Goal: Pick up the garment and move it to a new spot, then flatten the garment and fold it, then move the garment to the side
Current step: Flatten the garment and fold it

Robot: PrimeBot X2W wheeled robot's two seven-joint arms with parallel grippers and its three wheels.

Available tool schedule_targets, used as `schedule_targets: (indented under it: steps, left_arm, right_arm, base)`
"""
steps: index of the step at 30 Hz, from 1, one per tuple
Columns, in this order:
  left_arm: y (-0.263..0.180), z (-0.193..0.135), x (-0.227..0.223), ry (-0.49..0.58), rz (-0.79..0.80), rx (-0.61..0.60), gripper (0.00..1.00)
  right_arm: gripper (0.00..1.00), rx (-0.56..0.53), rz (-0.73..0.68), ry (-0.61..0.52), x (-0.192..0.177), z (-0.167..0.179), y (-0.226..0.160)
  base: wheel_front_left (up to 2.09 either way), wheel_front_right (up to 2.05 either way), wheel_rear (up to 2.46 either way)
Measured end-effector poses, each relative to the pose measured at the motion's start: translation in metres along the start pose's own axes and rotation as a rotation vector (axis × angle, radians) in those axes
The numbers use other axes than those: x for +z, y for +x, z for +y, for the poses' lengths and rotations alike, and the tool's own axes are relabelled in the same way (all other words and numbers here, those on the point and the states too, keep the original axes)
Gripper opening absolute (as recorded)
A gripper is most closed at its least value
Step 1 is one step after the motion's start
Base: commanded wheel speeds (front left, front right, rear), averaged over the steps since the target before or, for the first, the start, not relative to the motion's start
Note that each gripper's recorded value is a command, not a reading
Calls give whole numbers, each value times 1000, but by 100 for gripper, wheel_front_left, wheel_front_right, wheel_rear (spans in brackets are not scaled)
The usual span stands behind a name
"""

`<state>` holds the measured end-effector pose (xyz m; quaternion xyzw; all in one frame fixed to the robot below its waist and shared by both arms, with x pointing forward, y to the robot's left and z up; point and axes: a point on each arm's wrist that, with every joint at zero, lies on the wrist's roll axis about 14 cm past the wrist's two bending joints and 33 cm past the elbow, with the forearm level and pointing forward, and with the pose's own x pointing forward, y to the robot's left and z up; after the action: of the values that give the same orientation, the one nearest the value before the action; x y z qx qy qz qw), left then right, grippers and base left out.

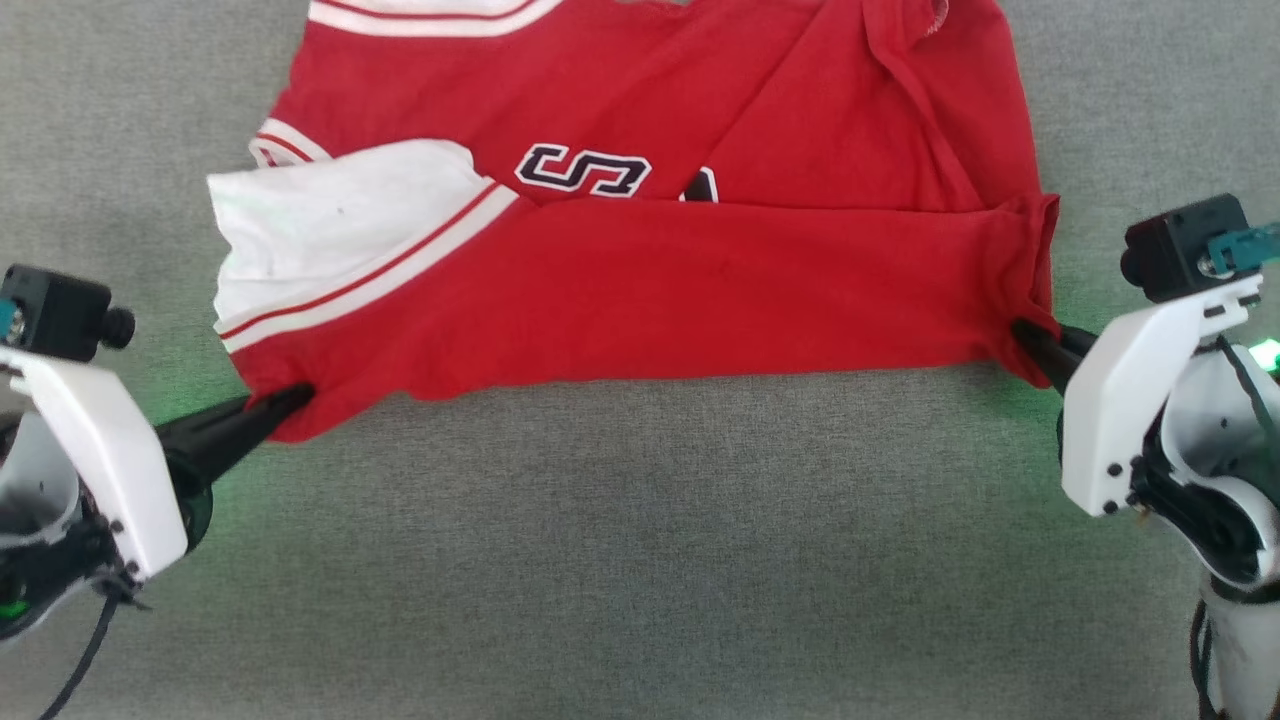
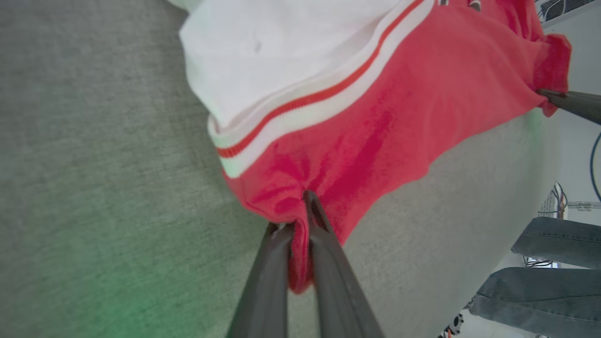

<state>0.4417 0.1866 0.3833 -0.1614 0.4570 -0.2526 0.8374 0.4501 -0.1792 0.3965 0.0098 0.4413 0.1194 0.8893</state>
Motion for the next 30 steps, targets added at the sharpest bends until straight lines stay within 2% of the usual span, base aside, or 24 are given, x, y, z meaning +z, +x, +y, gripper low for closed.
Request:
schedule_targets:
  steps: [5, 13, 23, 24, 25, 26, 27, 28, 29, 30]
  left_arm:
    - [-19, -8, -7, -2, -16, -6, 0]
    - [-45, -25, -36, -11, 5, -33, 0]
    - [-53, -33, -56, -41, -16, -45, 0]
    - [-53, -34, -56, -41, -21, -48, 0]
    - [-52, -35, -55, -39, -32, -49, 0]
    - [-52, -35, -53, -39, -47, -48, 27]
    - [-52, -35, -50, -40, -63, -47, 27]
    - [-51, -35, -47, -41, -83, -49, 57]
    - [-51, -36, -45, -42, -100, -49, 85]
    - [-51, -36, -43, -43, -114, -49, 100]
  right_arm:
    - [0, -2, -14, -14, -2, 0, -17]
    - [0, -4, 61, -6, -33, -3, -44]
    - [0, -18, 51, 30, -46, -6, -60]
    - [4, -17, 49, 31, -46, -6, -61]
    - [35, -18, 32, 32, -44, -6, -62]
    - [71, -25, 11, 33, -40, -7, -63]
    - [71, -31, -2, 31, -39, -9, -63]
    - [100, -38, -17, 30, -37, -10, -64]
    - [100, -46, -47, 37, -33, -11, -65]
    - [100, -57, -79, 52, -29, -14, -66]
  base:
    - [0, 0, 0]
    - [0, 0, 0]
    - [0, 0, 0]
    - [0, 0, 0]
    - [0, 0, 0]
    - [0, 0, 0]
    - [0, 0, 0]
    - [0, 0, 0]
    - [0, 0, 0]
    - [0, 0, 0]
